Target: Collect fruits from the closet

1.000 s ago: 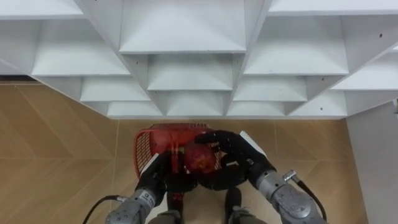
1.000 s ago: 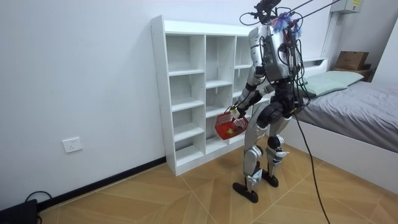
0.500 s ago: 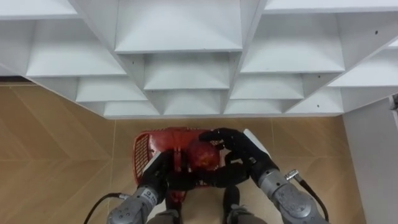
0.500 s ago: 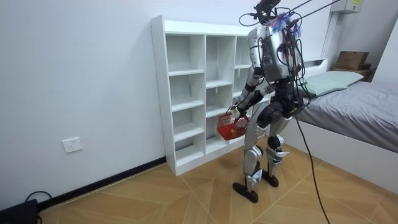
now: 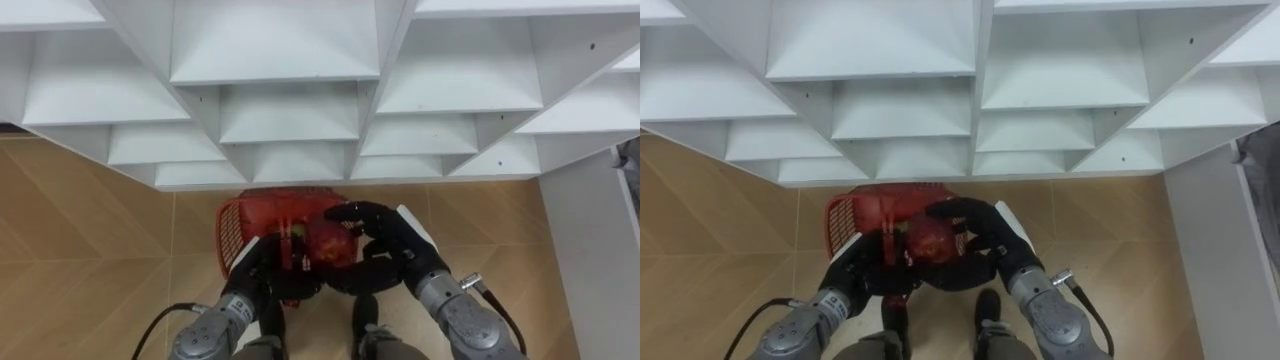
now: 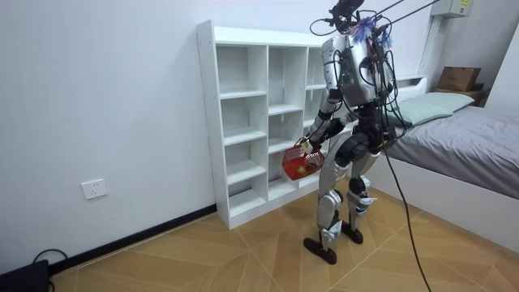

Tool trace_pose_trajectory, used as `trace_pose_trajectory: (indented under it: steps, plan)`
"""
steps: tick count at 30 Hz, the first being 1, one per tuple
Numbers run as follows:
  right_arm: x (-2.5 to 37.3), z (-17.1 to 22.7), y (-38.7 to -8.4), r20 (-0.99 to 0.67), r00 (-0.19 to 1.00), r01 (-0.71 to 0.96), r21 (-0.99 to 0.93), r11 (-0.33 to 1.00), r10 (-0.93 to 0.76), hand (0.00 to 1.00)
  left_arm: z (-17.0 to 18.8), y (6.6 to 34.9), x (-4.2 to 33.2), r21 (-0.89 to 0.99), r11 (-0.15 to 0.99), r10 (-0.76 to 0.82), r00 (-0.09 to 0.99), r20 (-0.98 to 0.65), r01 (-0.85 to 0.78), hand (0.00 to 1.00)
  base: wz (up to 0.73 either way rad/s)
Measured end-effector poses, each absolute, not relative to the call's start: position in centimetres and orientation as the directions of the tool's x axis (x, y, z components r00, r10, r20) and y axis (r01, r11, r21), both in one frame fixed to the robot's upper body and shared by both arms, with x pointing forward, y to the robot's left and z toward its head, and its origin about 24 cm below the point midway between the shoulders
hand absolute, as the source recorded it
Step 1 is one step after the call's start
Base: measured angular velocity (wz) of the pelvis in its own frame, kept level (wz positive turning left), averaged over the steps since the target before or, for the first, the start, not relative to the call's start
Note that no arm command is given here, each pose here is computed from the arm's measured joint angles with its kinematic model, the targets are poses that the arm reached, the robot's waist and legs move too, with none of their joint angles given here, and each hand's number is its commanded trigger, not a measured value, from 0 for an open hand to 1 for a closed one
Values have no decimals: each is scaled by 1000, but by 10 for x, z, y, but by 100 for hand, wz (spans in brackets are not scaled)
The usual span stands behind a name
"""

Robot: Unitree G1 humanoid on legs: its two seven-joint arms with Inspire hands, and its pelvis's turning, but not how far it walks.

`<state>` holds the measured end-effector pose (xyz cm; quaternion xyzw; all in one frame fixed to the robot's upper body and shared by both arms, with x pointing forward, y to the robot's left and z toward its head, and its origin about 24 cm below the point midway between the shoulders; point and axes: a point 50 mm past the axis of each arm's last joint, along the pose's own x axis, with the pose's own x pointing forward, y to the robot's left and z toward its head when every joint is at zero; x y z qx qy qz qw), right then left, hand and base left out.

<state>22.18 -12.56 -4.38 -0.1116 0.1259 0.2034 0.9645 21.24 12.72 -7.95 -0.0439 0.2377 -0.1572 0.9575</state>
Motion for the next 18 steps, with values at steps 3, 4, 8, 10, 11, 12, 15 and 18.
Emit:
trace_pose_trajectory:
  steps: [3, 4, 8, 10, 11, 12, 15, 18]
  plan:
    - [222, -45, -126, -286, 890, -412, -166, 896, 356, 100, -79, 127, 212, -163, 947, -320, 838, -441, 276, 100, 0]
    - [222, -45, -126, -288, 889, -411, -166, 896, 355, 100, -80, 128, 212, -164, 947, -320, 839, -441, 275, 100, 0]
    - [224, -45, -126, -287, 890, -412, -170, 895, 355, 100, -80, 129, 212, -176, 949, -314, 840, -442, 262, 100, 0]
    - [225, -45, -126, -285, 890, -412, -171, 895, 355, 100, -80, 130, 212, -181, 949, -312, 841, -442, 256, 100, 0]
    - [225, -45, -125, -285, 890, -412, -172, 895, 356, 100, -80, 130, 212, -180, 950, -311, 841, -442, 256, 100, 0]
    - [225, -45, -125, -286, 890, -413, -173, 894, 355, 100, -80, 130, 212, -180, 950, -311, 841, -442, 256, 100, 0]
    - [225, -45, -125, -288, 890, -410, -170, 896, 352, 100, -80, 133, 212, -172, 951, -307, 842, -445, 256, 100, 0]
    - [225, -45, -126, -286, 894, -402, -168, 900, 346, 100, -79, 133, 213, -174, 951, -306, 843, -442, 254, 100, 0]
